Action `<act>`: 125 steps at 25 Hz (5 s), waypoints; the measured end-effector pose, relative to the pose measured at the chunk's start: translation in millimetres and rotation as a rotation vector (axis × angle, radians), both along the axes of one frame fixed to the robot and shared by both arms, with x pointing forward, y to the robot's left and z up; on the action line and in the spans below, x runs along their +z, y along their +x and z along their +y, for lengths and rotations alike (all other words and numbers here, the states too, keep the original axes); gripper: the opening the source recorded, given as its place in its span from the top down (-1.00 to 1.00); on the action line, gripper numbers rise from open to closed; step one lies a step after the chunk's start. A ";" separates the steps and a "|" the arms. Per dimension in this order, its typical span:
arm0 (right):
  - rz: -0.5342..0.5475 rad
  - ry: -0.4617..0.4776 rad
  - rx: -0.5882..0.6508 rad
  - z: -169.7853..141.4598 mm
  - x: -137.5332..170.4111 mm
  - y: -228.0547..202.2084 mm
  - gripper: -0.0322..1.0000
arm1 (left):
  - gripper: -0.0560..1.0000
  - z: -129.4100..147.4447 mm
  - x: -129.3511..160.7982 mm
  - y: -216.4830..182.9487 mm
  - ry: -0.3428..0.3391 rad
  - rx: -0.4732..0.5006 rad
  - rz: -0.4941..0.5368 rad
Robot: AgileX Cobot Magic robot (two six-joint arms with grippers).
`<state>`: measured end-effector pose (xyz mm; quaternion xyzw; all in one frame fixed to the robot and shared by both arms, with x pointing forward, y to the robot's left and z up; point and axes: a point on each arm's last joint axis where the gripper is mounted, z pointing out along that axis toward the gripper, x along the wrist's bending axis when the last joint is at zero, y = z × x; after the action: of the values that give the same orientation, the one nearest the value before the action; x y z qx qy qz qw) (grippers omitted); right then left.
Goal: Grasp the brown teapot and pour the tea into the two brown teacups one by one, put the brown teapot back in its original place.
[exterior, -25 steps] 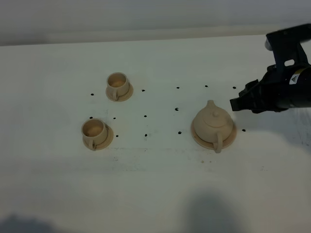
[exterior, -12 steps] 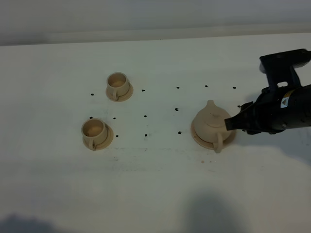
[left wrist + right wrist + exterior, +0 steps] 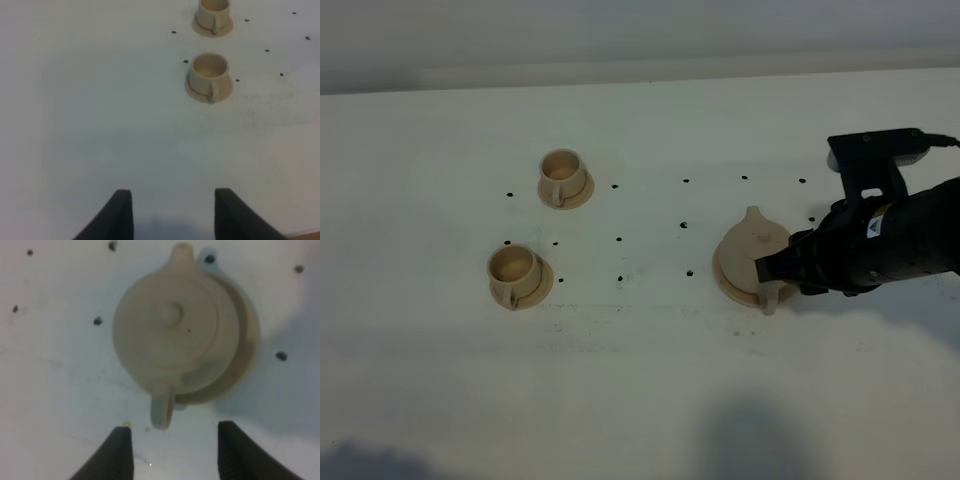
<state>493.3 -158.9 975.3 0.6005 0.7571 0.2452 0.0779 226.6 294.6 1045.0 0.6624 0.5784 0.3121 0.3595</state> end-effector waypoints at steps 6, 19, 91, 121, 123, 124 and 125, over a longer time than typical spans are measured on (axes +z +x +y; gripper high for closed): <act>0.041 -0.020 -0.007 2.3 -16.7 4.7 0.20 | 0.21 0.0 0.0 0.0 0.000 0.000 0.000; 0.052 -0.022 0.010 14.2 -25.6 8.0 0.20 | 0.21 0.0 0.0 0.0 0.000 0.000 0.000; 0.138 -0.114 0.027 21.6 -61.8 39.6 0.24 | 0.21 0.0 0.0 0.0 0.000 0.000 0.000; 0.136 -0.128 0.037 21.1 -65.9 41.0 0.47 | 0.21 0.0 0.0 0.0 0.000 0.000 0.000; 0.139 -0.131 0.039 20.9 -66.1 40.7 0.41 | 0.21 0.0 0.0 0.0 0.000 0.000 0.000; 0.141 -0.132 0.039 20.8 -66.1 40.6 0.39 | 0.21 0.0 0.0 0.0 0.000 0.000 0.000; 0.142 -0.132 0.039 20.8 -66.1 40.5 0.37 | 0.21 0.0 0.0 0.0 0.000 0.000 0.000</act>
<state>533.8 -138.1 909.2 0.5951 0.7867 0.1531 0.0588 226.6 294.6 1045.0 0.6624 0.5784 0.3121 0.3595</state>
